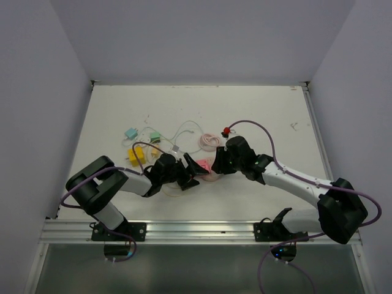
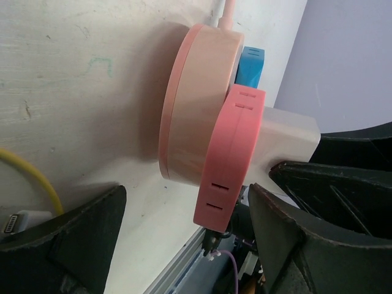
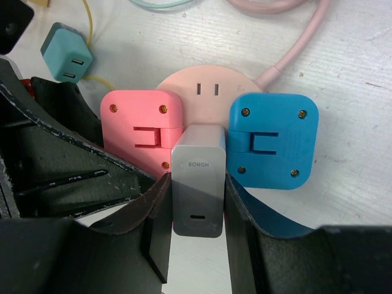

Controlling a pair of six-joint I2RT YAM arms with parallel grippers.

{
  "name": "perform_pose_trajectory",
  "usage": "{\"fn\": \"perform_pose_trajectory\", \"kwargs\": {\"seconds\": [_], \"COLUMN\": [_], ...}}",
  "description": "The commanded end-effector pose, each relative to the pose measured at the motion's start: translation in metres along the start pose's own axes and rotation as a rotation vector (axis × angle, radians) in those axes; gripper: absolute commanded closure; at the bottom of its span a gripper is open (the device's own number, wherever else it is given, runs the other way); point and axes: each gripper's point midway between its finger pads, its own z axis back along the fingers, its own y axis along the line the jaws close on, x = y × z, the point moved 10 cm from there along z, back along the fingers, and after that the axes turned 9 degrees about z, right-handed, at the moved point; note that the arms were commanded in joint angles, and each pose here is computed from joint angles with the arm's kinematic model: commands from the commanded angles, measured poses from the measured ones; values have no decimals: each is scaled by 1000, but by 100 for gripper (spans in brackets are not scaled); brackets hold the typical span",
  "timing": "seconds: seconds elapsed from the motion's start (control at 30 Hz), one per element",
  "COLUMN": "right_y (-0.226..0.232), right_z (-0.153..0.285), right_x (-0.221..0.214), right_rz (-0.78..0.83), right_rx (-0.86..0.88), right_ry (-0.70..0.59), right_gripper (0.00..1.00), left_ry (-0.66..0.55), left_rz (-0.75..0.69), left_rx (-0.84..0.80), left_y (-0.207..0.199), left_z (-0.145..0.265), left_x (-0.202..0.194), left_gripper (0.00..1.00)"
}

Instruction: Pull the plug off the socket

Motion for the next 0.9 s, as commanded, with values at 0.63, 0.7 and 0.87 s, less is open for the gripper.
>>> {"fn": "perform_pose_trajectory", "kwargs": {"seconds": [0.63, 0.7, 0.87], "right_y": [15, 15, 18], "right_z": [-2, -2, -5], "right_x": [6, 6, 8], "right_rz": [-105, -107, -117], "right_rx": [130, 133, 149], "right_ry": [-70, -69, -60], "right_gripper": [100, 100, 100], "left_ry": [-213, -213, -208], "left_rz": [-102, -106, -136], "left_rx": [-107, -112, -115], "left_y": [4, 4, 1], "left_z": [-9, -9, -11], "left_x": [19, 19, 19], "left_gripper": [24, 27, 37]}}
